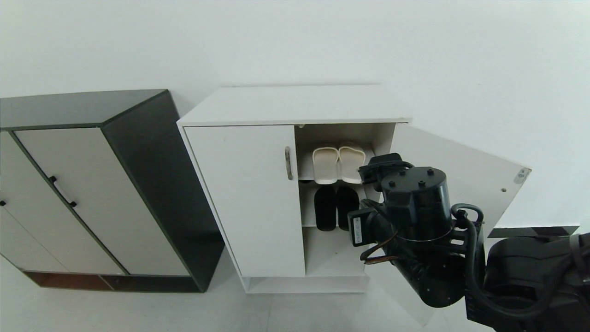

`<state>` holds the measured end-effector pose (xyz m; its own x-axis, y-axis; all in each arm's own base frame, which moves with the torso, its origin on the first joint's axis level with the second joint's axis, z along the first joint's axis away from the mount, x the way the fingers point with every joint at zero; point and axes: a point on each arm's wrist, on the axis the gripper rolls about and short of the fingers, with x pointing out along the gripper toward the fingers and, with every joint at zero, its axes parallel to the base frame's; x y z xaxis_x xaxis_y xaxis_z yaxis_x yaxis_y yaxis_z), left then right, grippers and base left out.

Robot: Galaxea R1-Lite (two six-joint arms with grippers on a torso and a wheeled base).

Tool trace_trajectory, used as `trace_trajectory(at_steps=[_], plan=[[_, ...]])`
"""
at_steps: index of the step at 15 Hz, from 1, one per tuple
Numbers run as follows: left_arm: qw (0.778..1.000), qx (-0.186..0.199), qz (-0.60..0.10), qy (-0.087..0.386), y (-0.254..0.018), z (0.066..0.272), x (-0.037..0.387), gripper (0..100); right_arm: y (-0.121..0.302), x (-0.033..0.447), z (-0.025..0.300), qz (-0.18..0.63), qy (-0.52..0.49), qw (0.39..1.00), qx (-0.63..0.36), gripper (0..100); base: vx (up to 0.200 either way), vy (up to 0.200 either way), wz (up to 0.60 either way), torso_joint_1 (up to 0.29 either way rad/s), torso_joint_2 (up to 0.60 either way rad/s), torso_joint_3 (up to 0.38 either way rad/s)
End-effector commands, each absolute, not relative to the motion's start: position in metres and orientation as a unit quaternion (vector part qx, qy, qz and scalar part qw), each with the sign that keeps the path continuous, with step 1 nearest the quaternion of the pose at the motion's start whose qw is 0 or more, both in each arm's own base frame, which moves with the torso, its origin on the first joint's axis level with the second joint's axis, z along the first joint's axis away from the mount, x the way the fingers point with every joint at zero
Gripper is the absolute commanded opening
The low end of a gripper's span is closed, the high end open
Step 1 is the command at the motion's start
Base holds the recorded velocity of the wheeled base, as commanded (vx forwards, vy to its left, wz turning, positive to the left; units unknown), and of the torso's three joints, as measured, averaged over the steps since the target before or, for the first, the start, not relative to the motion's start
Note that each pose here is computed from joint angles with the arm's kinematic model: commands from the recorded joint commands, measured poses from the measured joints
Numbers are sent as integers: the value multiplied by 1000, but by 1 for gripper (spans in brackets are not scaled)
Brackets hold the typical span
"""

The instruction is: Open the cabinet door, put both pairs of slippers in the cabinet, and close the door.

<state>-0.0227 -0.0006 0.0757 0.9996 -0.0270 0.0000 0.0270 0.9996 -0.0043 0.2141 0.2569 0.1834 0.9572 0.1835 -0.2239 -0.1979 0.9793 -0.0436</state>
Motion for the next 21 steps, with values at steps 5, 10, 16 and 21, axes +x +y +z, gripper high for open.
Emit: trace_trajectory(at_steps=[5, 10, 16, 21], plan=[[1000, -2, -14, 0, -1, 76, -23, 0, 257, 214, 183, 96, 110, 989, -33, 0, 0, 0, 0, 199, -507, -311], [1000, -2, -14, 0, -1, 76, -23, 0, 255, 215, 183, 93, 110, 989, -32, 0, 0, 0, 0, 224, -542, -318], [1000, -2, -14, 0, -1, 76, -23, 0, 252, 220, 182, 86, 110, 990, -34, 0, 0, 0, 0, 179, -408, -233], [1000, -3, -14, 0, -1, 76, -23, 0, 252, 219, 184, 86, 105, 990, -29, 0, 0, 0, -240, 7, -18, -7]])
